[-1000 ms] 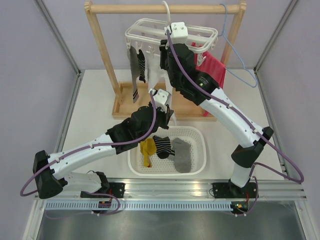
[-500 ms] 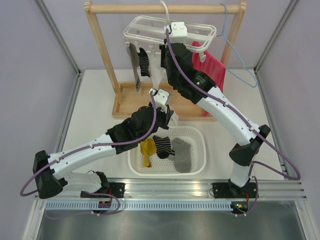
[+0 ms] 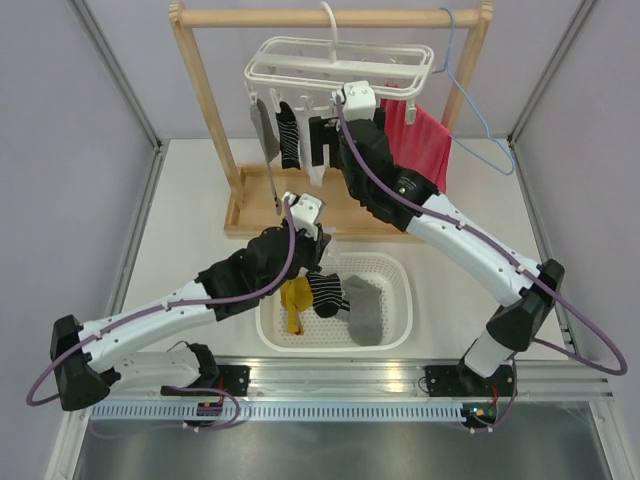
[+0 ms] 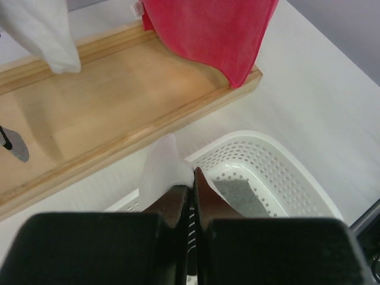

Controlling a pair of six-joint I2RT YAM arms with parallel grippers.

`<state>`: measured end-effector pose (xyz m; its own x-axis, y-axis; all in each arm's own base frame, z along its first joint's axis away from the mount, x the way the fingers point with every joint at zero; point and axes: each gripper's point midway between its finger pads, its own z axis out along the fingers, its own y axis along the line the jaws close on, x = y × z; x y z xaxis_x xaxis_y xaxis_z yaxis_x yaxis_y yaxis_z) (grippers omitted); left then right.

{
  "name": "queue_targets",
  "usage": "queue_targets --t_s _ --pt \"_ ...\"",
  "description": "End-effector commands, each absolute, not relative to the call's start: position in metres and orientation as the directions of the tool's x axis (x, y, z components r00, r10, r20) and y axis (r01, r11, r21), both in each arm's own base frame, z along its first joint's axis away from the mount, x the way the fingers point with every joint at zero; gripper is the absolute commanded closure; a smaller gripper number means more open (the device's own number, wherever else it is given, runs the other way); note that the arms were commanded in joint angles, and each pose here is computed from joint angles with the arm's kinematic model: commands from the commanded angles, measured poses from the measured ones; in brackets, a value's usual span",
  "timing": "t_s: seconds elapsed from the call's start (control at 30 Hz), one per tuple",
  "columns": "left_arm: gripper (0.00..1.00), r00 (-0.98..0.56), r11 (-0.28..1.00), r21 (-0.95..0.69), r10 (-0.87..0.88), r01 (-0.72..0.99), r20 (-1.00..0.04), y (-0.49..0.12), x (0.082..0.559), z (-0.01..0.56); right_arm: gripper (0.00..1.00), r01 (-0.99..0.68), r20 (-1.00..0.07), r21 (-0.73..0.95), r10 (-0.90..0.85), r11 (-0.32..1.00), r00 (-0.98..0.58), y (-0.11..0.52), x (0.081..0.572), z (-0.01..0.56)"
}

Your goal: Remove the socks clipped to the hanger

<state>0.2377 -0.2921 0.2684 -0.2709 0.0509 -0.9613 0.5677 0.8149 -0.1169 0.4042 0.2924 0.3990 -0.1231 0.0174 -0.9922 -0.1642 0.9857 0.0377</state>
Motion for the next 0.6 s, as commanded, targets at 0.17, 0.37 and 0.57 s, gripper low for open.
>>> queue_targets --t_s 0.17,0.37,0.57 --pt "0.98 -0.364 0.802 -0.232 -0.019 0.551 -0.931 -0.267 0.213 0.245 0.07 -0.214 -0.983 0.143 0.114 0.966 -0.145 0.264 0.358 0.372" --pt "0.98 -0.441 0.739 -0.306 -0.013 0.600 -0.897 -0.265 0.187 0.219 0.07 -0.165 -0.963 0.142 0.098 0.976 -0.252 0.239 0.335 0.298" --pt "0.98 -0.481 0.682 -0.334 0.029 0.650 -0.876 -0.267 0.167 0.200 0.06 -0.104 -0.943 0.158 0.118 0.982 -0.313 0.211 0.314 0.248"
